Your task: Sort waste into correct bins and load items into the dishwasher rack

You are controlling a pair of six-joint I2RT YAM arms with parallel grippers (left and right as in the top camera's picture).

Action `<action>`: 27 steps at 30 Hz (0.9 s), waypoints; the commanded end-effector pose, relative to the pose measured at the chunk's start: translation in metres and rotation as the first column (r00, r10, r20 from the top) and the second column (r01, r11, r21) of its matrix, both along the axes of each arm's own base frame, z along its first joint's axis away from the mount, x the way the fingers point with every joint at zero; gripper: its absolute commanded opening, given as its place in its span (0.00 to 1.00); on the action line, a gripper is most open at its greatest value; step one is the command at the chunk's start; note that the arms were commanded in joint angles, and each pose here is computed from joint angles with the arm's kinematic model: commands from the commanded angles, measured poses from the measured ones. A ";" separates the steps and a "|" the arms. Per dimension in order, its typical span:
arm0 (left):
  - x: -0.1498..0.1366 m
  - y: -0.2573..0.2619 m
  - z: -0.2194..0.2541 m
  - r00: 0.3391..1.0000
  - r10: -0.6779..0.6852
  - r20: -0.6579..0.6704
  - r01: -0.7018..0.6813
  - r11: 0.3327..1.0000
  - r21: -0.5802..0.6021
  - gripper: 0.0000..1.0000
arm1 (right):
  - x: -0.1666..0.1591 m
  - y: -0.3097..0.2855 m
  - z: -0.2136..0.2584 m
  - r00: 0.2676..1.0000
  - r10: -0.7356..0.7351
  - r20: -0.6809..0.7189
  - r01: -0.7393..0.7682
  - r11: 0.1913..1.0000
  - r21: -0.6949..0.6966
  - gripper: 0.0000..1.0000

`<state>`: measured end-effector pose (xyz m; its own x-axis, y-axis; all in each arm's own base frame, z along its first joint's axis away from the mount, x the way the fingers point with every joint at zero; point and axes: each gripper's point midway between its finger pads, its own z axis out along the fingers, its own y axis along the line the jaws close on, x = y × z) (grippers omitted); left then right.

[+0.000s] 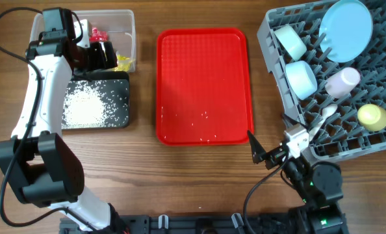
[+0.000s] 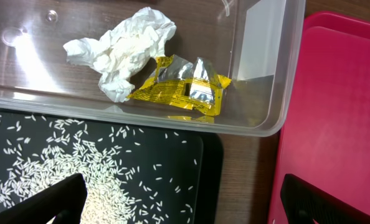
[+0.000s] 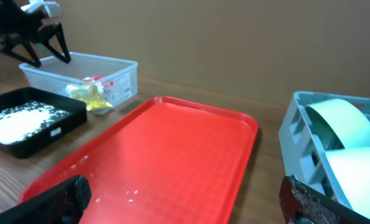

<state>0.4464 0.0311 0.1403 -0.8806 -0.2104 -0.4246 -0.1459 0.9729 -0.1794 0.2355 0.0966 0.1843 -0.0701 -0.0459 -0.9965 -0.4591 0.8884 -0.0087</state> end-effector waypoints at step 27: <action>0.002 0.001 0.007 1.000 0.007 0.019 -0.007 1.000 -0.001 1.00 | -0.007 -0.007 -0.005 0.995 -0.024 0.098 0.021 0.999 0.027 1.00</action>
<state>0.4464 0.0311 0.1403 -0.8806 -0.2104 -0.4246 -0.1459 0.9729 -0.1794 0.2282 0.0913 0.1778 0.0224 -0.0265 -0.9994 -0.4435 0.8956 -0.0337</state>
